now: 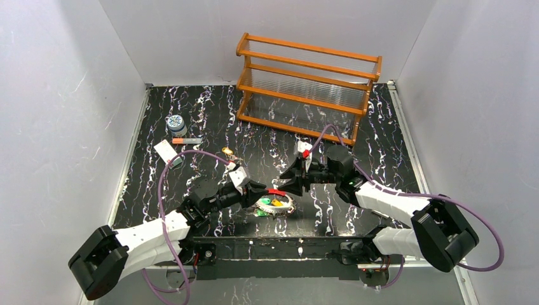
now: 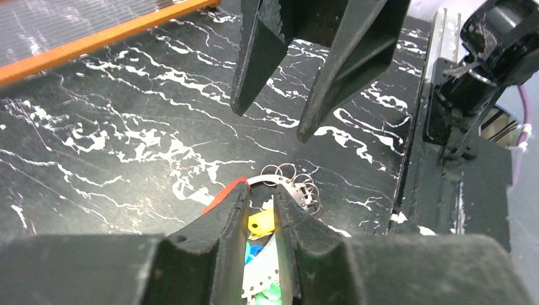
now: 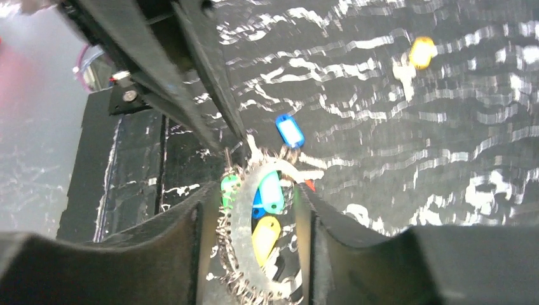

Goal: Put the keys on the keyring

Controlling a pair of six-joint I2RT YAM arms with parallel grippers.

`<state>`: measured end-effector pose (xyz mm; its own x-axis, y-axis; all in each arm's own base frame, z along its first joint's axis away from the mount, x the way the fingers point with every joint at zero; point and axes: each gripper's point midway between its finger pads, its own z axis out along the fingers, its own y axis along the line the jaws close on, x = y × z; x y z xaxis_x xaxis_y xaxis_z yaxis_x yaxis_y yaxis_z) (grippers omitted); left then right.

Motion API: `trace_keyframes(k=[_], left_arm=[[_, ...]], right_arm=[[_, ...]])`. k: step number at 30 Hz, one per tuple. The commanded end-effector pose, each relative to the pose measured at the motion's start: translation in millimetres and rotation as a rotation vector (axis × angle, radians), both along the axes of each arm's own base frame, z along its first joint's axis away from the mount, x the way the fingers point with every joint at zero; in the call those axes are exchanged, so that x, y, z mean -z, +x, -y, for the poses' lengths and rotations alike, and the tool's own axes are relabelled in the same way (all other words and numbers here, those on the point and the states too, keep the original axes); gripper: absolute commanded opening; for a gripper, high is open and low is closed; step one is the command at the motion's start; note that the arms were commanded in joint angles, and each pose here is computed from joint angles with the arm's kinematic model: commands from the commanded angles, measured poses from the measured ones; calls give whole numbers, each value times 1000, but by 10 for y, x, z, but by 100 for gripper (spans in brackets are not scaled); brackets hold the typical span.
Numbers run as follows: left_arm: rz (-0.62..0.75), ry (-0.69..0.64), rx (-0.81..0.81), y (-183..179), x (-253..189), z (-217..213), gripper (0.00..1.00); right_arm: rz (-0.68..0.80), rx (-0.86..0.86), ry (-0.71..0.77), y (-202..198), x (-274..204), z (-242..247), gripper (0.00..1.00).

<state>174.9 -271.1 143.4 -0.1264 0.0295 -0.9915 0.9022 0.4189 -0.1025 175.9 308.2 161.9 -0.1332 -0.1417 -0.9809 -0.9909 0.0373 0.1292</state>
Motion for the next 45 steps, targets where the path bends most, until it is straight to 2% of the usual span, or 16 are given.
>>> trace_keyframes(k=[1, 4, 6, 11, 17, 23, 26, 30, 36, 38, 40, 43, 45], left_arm=[[-60, 8, -54, 28, 62, -52, 25], [-101, 19, -118, 95, 100, -113, 34], [-124, 28, -172, 149, 127, -171, 41], [-154, 51, -244, 213, 188, -267, 45], [-192, 89, -287, 253, 271, -314, 46], [-203, 87, -297, 261, 272, -319, 46], [-202, 79, -298, 257, 249, -322, 46], [-205, 81, -300, 241, 234, -343, 46], [-221, 103, -320, 209, 275, -422, 46], [-229, 102, -332, 206, 300, -447, 46], [-244, 100, -341, 198, 329, -460, 46], [-266, 104, -377, 226, 386, -496, 47], [-285, 103, -389, 234, 427, -500, 47]], right_arm=[[-282, 302, -70, 217, 261, 155, 58], [-479, 385, -133, 145, 509, 236, 56], [-626, 437, -174, 58, 683, 296, 58], [-879, 562, -280, -144, 1046, 478, 60], [-1034, 665, -327, -235, 1251, 575, 52], [-1119, 651, -384, -242, 1432, 495, 42], [-1116, 606, -374, -114, 1432, 334, 34], [-1030, 599, -381, 227, 1420, 147, 25], [-883, 620, -383, 817, 1309, -37, 22], [-809, 627, -379, 995, 1209, -82, 26], [-760, 647, -404, 1087, 1166, -60, 36], [-711, 652, -444, 1081, 1139, 24, 53], [-693, 639, -449, 1014, 1105, 72, 59]])
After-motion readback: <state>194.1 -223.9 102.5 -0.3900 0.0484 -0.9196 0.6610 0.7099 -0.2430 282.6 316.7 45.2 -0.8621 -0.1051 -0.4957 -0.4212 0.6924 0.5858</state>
